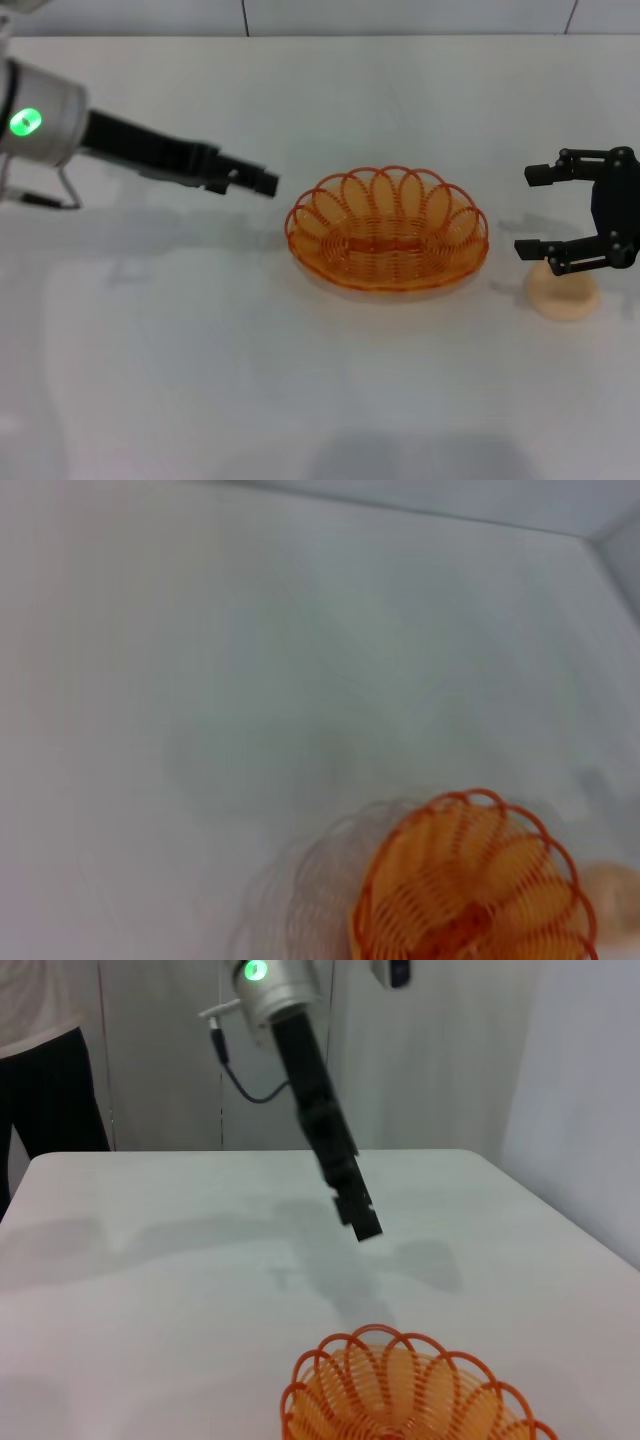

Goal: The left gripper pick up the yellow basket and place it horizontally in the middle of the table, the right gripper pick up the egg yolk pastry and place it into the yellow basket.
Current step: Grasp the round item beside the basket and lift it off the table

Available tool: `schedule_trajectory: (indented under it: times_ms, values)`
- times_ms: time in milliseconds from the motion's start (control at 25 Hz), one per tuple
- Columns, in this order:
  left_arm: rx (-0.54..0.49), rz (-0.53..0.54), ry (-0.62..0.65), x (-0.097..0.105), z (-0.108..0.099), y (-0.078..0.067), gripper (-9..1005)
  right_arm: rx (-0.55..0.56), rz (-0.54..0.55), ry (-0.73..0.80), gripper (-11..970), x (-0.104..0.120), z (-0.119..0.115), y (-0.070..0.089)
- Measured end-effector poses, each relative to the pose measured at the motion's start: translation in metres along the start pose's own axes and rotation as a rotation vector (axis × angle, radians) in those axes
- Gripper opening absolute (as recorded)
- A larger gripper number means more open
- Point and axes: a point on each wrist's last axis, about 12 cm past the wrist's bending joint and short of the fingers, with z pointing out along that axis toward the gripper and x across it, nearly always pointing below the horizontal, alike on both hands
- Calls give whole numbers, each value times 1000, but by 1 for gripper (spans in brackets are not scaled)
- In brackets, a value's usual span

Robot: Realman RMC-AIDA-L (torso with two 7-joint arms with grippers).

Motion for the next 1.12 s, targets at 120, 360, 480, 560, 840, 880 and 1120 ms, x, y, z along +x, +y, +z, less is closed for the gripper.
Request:
schedule_trajectory:
  times_ms: [120,360,480,560,840,880,1120]
  values:
    - [17,145,-33,17,-12,8,876,3,18,3,844,0,-1,-1]
    - [20,432,-128,52,-25,20,875,26,49,10,844,-1,-6,-4]
    - [24,542,-169,69,-28,24,874,31,68,16,844,-1,-8,-6]
    - [26,608,-174,82,-28,27,873,32,77,18,844,-1,-9,-7]
    - [58,741,-203,116,-19,34,872,39,120,51,844,0,-13,-11]
    - [70,747,-207,119,-18,35,872,39,126,54,844,0,-14,-11]
    - [132,787,-224,131,-29,40,872,12,151,75,843,-3,-20,-12]
